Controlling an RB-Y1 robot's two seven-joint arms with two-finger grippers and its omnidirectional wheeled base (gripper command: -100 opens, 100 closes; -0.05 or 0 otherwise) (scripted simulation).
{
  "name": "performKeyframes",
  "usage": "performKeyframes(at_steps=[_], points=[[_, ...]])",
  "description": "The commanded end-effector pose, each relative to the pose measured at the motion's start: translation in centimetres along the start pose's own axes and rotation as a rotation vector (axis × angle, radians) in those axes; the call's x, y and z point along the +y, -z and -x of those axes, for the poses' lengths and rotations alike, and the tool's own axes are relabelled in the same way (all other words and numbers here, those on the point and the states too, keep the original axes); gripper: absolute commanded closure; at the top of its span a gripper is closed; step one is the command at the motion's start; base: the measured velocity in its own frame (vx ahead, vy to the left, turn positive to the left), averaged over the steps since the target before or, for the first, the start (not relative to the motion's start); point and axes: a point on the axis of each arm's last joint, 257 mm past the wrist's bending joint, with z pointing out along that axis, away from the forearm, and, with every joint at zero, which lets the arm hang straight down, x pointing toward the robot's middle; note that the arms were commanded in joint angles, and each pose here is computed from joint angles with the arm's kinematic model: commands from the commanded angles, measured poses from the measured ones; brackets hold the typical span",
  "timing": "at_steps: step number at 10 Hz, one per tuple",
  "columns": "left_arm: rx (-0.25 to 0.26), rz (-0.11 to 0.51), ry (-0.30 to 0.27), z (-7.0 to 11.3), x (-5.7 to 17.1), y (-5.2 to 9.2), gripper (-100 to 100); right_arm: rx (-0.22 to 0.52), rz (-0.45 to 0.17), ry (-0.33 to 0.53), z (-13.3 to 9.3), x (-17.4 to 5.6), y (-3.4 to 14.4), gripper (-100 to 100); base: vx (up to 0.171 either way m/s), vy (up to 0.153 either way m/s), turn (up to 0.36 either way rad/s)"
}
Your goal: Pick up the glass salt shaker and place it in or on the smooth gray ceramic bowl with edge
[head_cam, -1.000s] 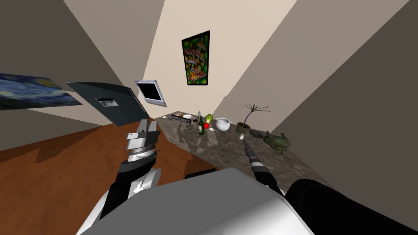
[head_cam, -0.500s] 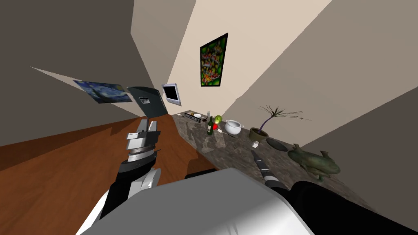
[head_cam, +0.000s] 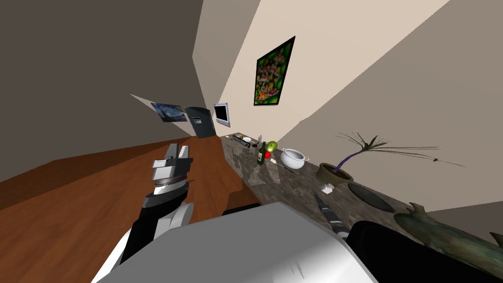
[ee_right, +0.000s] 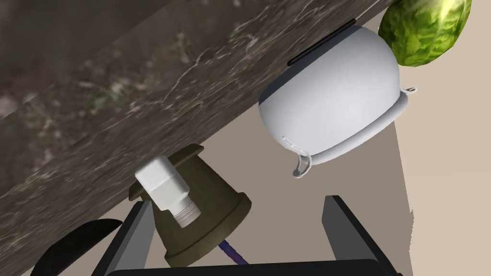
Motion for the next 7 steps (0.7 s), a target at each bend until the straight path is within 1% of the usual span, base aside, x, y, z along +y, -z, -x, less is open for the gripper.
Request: performKeyframes(at_steps=[1,2,3,4,7], points=[[0.0,0.0,0.0,0.0,0.0,0.0,0,0.004,-0.088,0.06,1.3,-3.6,1.2,-100,0.029,-0.026,0.393],[0.0,0.0,0.0,0.0,0.0,0.0,0,0.007,-0.139,0.096,1.9,-5.7,2.1,-100,0.031,-0.033,0.368],[0.0,0.0,0.0,0.0,0.0,0.0,0,0.007,-0.139,0.096,1.9,-5.7,2.1,-100,0.016,-0.033,0.09],[0.0,0.0,0.0,0.0,0.0,0.0,0,0.012,-0.188,0.131,2.6,-7.7,3.0,-100,0.009,-0.018,0.226],[0.0,0.0,0.0,0.0,0.0,0.0,0,0.028,-0.322,0.236,4.7,-13.0,5.8,-100,0.023,-0.045,0.316]])
